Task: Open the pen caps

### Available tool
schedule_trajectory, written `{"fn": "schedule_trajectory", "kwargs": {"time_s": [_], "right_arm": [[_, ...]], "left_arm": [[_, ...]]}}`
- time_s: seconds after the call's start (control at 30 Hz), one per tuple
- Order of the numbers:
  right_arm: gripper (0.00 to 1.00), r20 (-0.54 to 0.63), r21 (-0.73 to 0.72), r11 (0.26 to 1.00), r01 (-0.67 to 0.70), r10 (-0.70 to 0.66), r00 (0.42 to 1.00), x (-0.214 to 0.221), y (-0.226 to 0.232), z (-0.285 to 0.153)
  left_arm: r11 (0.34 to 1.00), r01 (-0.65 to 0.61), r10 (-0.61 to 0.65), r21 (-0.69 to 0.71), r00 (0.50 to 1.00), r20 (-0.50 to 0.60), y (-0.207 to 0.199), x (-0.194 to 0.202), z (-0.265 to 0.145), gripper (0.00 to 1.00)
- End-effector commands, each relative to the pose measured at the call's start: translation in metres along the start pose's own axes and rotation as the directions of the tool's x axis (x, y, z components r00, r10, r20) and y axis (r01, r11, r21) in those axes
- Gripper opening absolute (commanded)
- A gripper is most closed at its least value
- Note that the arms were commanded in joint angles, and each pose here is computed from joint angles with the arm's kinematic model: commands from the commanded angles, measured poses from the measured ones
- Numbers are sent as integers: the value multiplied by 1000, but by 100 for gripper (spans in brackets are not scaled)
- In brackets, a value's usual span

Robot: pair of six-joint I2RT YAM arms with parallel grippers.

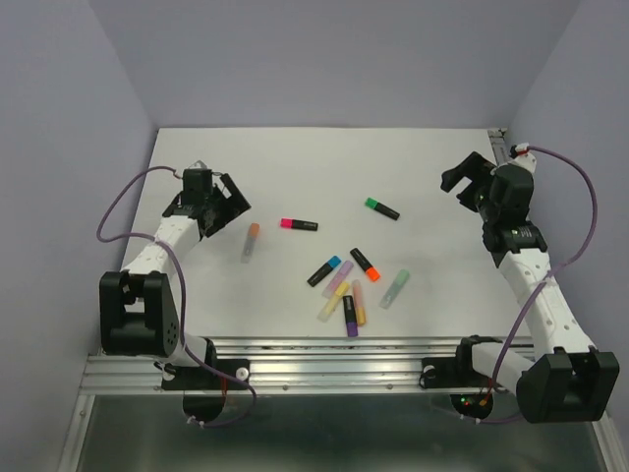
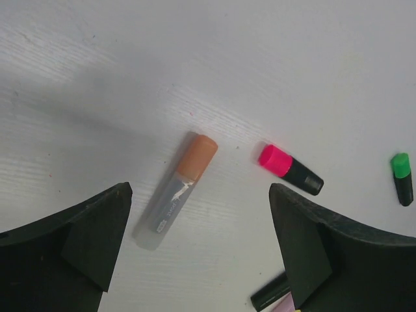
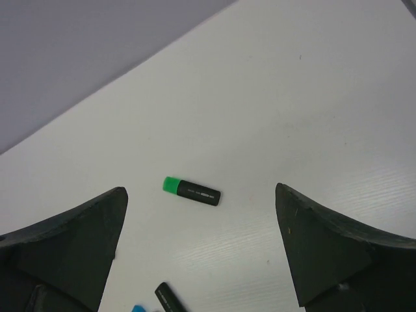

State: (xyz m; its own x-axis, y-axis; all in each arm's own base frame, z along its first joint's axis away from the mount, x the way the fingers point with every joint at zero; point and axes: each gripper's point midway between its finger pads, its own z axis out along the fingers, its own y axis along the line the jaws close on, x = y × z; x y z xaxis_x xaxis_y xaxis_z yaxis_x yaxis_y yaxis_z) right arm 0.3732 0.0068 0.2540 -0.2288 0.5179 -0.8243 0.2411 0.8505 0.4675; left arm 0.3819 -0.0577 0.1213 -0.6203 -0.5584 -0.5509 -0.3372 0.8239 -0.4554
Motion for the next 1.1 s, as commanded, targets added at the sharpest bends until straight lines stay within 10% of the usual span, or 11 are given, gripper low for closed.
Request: {"fn": "schedule_trajectory", "kwargs": {"time_s": [0.0, 0.7, 1.07], "right_arm": [[100, 99, -142, 988, 59, -45, 994, -31, 31, -14], [100, -97, 22, 997, 71, -68, 993, 9, -1, 15], [100, -118, 25, 998, 65, -61, 991, 17, -4, 19]], "left_arm": [[999, -8, 6, -34, 999, -53, 13, 23, 5, 99], [904, -275, 189, -326, 944, -271, 54, 105, 32, 96], [872, -311, 190, -378, 927, -323, 68, 118, 42, 51]]}}
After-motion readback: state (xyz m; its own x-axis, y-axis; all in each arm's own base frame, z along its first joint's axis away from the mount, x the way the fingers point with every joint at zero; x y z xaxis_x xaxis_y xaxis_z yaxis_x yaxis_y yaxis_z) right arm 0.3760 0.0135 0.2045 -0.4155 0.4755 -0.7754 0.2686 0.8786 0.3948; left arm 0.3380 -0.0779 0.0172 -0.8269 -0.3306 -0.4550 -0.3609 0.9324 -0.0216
